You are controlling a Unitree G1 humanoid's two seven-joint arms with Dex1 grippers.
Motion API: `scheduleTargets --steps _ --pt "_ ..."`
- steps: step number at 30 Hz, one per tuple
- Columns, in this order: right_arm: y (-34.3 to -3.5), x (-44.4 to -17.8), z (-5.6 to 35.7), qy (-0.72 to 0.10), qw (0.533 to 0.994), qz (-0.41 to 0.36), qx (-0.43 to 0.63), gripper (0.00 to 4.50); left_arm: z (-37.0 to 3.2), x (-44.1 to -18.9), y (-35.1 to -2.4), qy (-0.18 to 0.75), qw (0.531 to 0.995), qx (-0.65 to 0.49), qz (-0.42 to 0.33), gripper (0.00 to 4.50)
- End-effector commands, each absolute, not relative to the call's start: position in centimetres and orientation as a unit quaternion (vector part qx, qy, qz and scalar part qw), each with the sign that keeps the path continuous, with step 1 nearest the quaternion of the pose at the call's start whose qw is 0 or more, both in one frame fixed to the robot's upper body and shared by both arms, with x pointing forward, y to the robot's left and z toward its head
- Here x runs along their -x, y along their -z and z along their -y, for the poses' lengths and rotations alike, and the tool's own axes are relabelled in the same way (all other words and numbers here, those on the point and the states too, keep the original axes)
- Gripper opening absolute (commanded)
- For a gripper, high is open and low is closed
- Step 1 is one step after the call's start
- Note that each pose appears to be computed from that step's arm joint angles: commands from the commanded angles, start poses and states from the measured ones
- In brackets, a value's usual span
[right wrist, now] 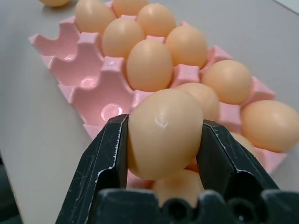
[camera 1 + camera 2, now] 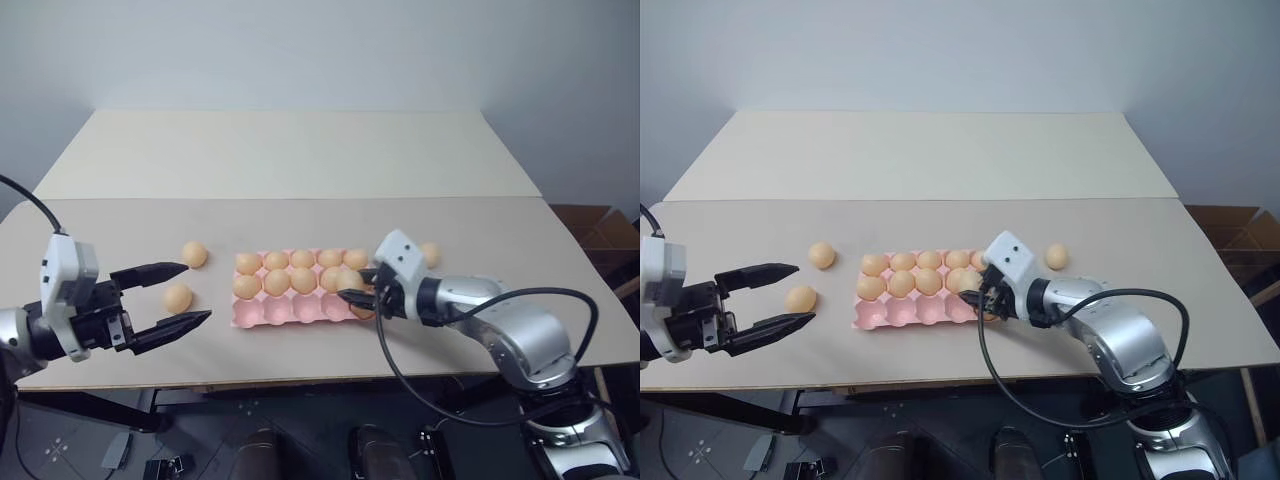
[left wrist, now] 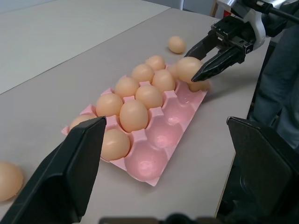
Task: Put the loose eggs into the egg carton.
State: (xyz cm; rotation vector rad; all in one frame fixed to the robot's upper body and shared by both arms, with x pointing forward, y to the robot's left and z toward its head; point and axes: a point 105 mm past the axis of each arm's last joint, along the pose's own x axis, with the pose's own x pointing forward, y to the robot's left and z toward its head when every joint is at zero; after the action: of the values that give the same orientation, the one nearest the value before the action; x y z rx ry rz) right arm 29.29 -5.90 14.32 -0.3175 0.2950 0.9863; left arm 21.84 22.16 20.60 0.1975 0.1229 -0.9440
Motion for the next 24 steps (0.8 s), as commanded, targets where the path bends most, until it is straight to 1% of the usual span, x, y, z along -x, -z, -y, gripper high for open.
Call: scheduleTargets --steps 1,3,4,6,9,13,15,18,21,24 --pt "-14.8 -29.5 5.4 -0.464 0.861 -0.124 0.17 2.89 -22.0 -21.5 -21.5 0.451 0.884 -0.114 -0.039 4.5" --pt "-15.6 -29.5 5.5 -0.467 0.861 -0.114 0.164 3.51 -22.1 -21.5 -21.6 0.447 0.886 -0.114 -0.038 4.5" --pt "-16.1 -29.4 5.6 -0.468 0.862 -0.108 0.165 3.9 -22.2 -21.5 -21.6 0.445 0.887 -0.114 -0.038 4.5" --pt "-16.7 -29.3 6.4 -0.466 0.862 -0.098 0.173 4.48 -22.4 -21.4 -21.5 0.441 0.889 -0.115 -0.04 4.5" --pt "-17.9 -29.2 8.4 -0.457 0.867 -0.086 0.179 4.48 -22.9 -21.2 -21.4 0.429 0.895 -0.113 -0.042 4.5" --pt "-20.0 -29.3 12.6 -0.428 0.884 -0.059 0.18 4.48 -24.5 -20.6 -20.8 0.404 0.906 -0.111 -0.061 4.5" --pt "-20.4 -29.1 14.7 -0.417 0.889 -0.052 0.179 4.48 -25.4 -20.2 -20.5 0.391 0.912 -0.107 -0.069 4.5" --pt "-19.9 -28.6 18.3 -0.402 0.893 -0.049 0.194 4.48 -27.1 -19.7 -20.1 0.362 0.924 -0.098 -0.075 4.5" --pt "-18.7 -27.6 21.5 -0.401 0.891 -0.069 0.201 4.48 -28.7 -19.3 -19.6 0.33 0.937 -0.081 -0.08 4.5" --pt "-18.0 -26.9 23.1 -0.4 0.891 -0.083 0.196 4.48 -29.2 -19.0 -19.1 0.321 0.94 -0.073 -0.09 4.5"
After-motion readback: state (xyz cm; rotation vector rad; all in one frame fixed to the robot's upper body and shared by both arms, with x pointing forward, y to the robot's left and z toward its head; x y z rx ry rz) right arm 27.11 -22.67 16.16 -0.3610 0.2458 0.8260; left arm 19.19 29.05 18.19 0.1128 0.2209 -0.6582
